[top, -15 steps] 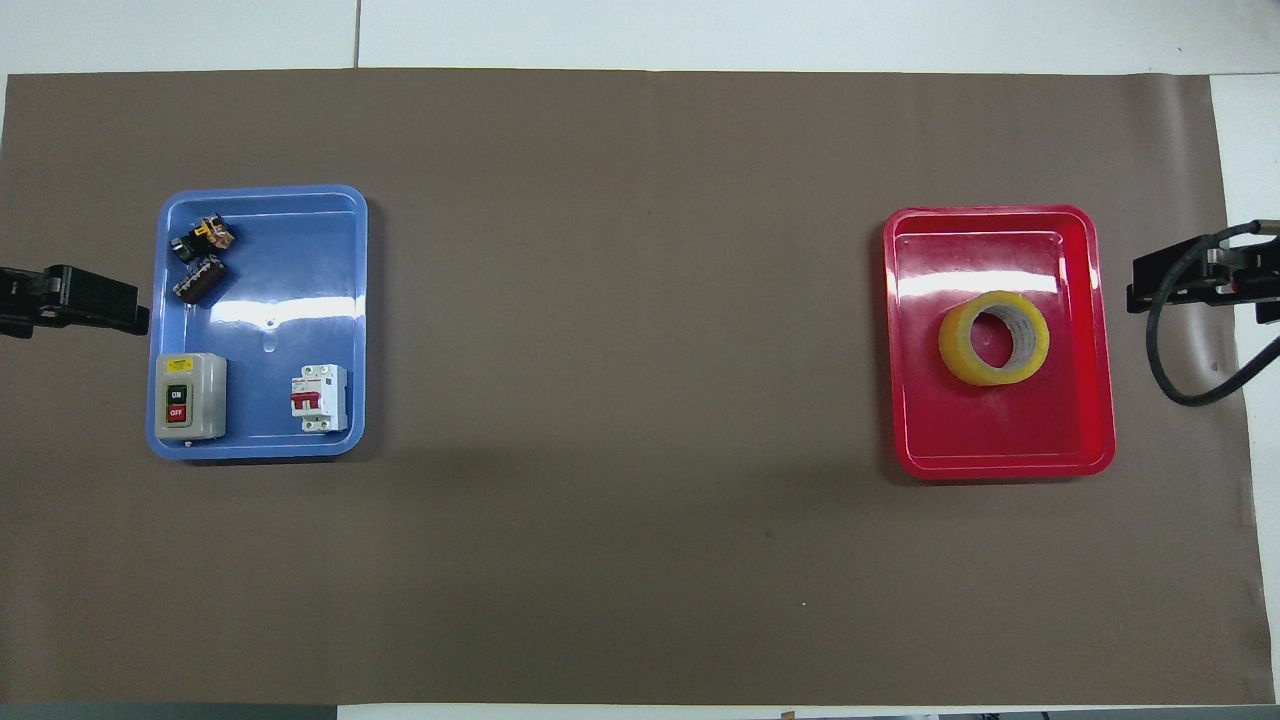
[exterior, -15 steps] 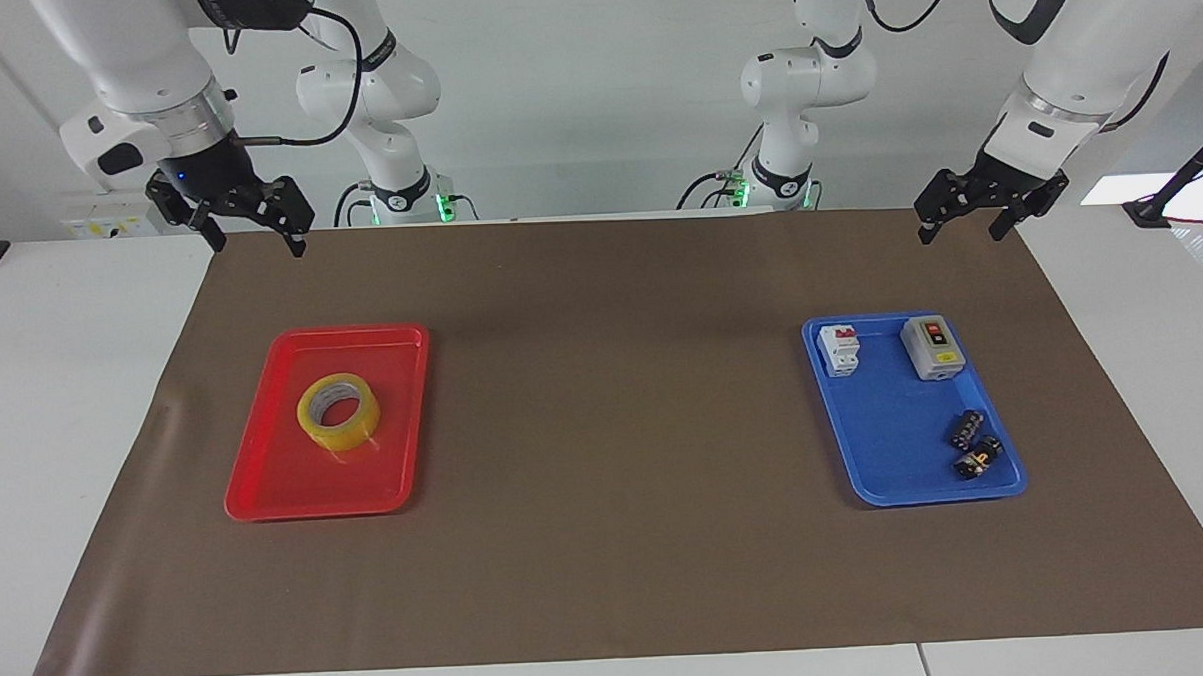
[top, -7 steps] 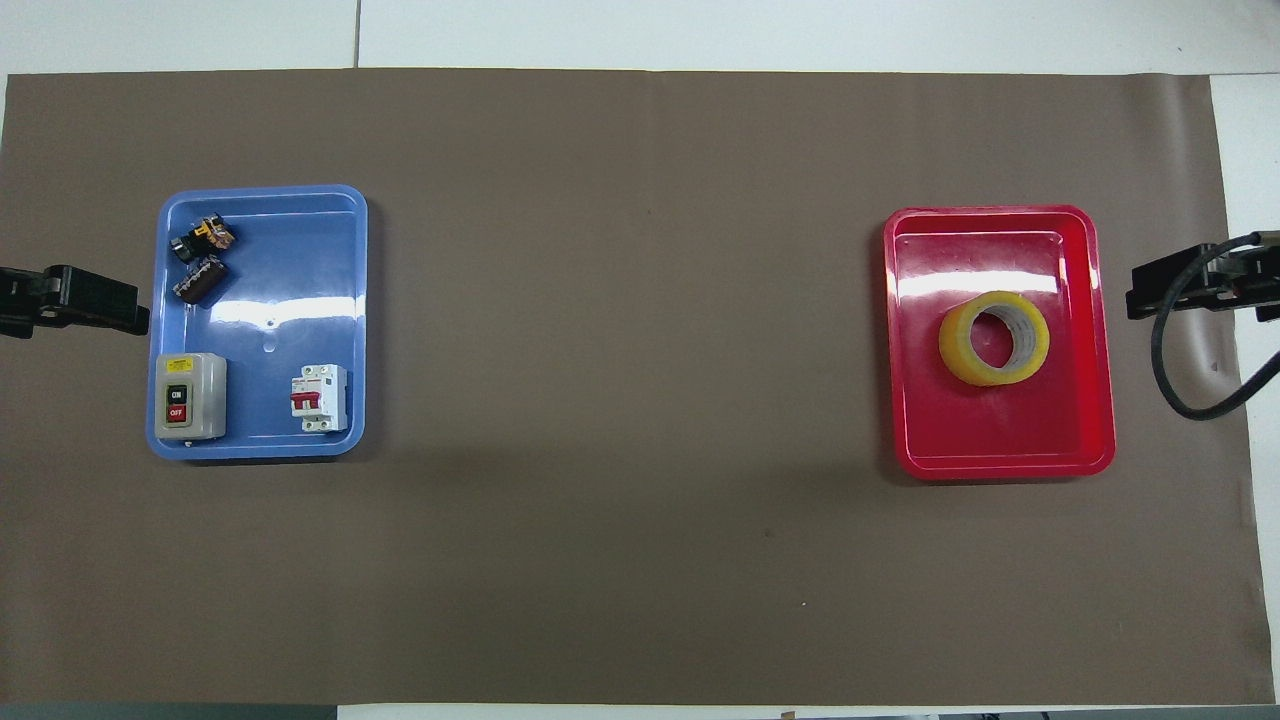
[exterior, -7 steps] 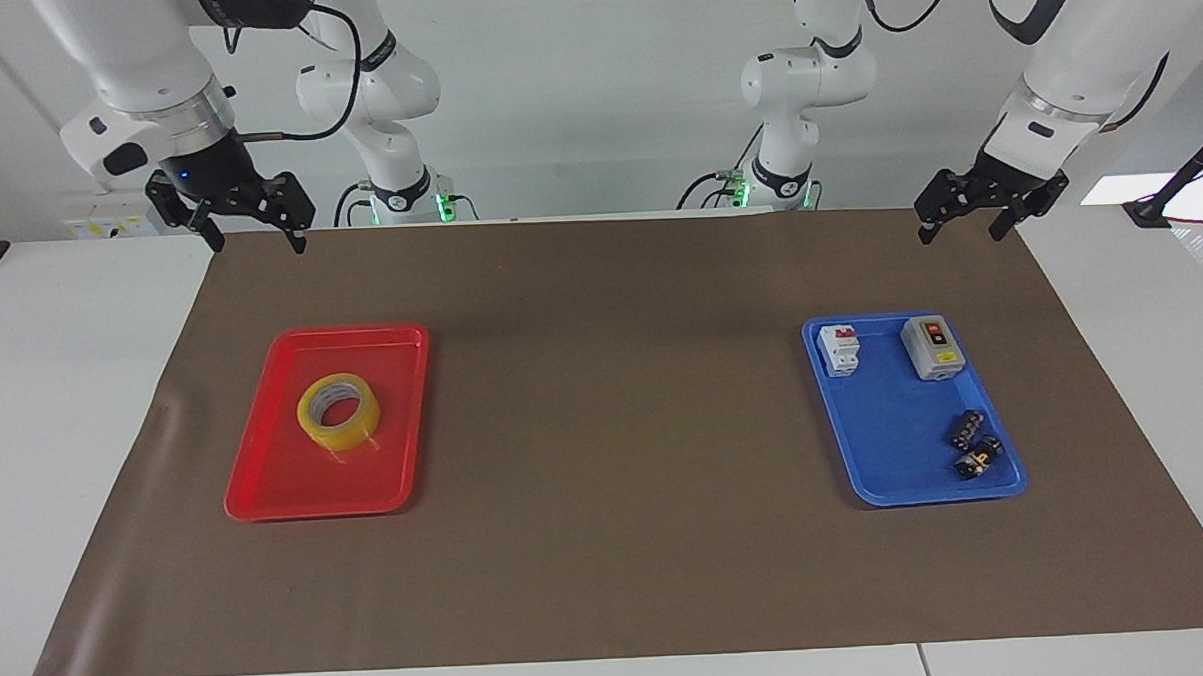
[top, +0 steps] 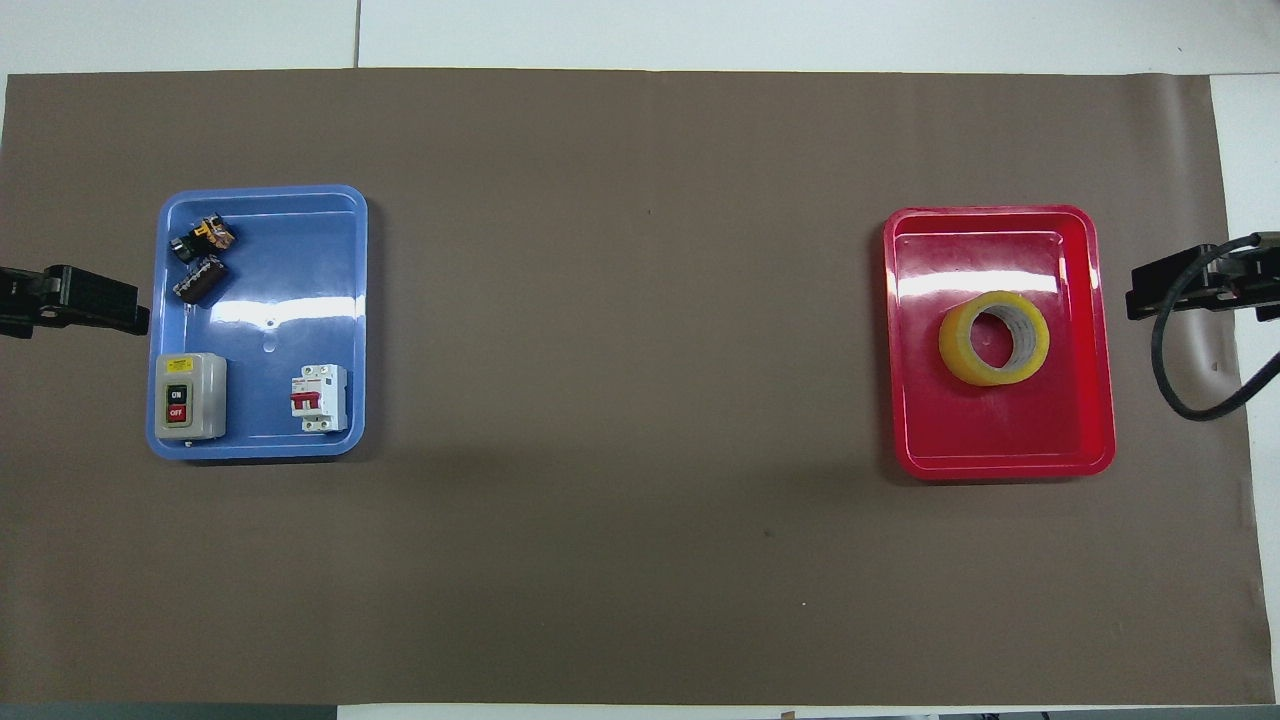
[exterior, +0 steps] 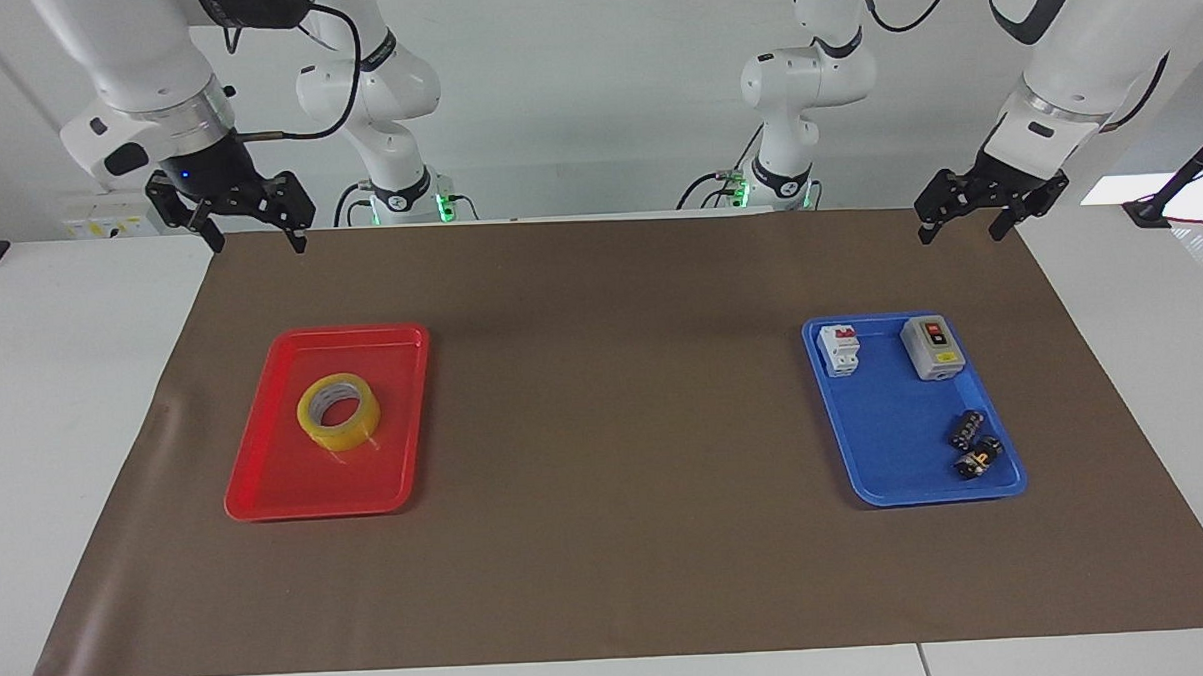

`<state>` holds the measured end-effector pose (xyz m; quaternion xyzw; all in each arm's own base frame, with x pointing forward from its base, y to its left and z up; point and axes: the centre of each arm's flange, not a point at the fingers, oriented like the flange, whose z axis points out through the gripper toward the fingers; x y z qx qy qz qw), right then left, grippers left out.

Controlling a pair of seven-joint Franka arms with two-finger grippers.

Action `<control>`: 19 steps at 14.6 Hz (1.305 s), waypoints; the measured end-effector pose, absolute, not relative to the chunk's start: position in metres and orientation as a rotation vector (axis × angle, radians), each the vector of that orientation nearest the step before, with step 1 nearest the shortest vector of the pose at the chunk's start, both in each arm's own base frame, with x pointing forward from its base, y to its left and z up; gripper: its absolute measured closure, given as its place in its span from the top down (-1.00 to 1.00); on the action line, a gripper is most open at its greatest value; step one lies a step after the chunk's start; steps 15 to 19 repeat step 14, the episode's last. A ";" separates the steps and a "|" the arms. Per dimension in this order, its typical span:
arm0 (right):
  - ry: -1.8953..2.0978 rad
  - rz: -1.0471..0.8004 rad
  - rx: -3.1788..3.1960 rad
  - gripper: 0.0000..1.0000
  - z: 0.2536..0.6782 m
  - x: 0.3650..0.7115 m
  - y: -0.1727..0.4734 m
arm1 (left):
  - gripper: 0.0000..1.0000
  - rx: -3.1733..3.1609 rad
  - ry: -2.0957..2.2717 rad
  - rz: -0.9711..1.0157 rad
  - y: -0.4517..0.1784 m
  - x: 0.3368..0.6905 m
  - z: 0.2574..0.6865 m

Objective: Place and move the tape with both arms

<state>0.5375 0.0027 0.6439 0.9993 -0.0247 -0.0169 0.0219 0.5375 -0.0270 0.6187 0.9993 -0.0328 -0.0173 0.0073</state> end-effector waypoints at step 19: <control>-0.067 -0.051 3.097 1.00 0.644 0.538 0.003 | 1.00 3.125 -0.103 -0.054 -0.027 0.538 0.619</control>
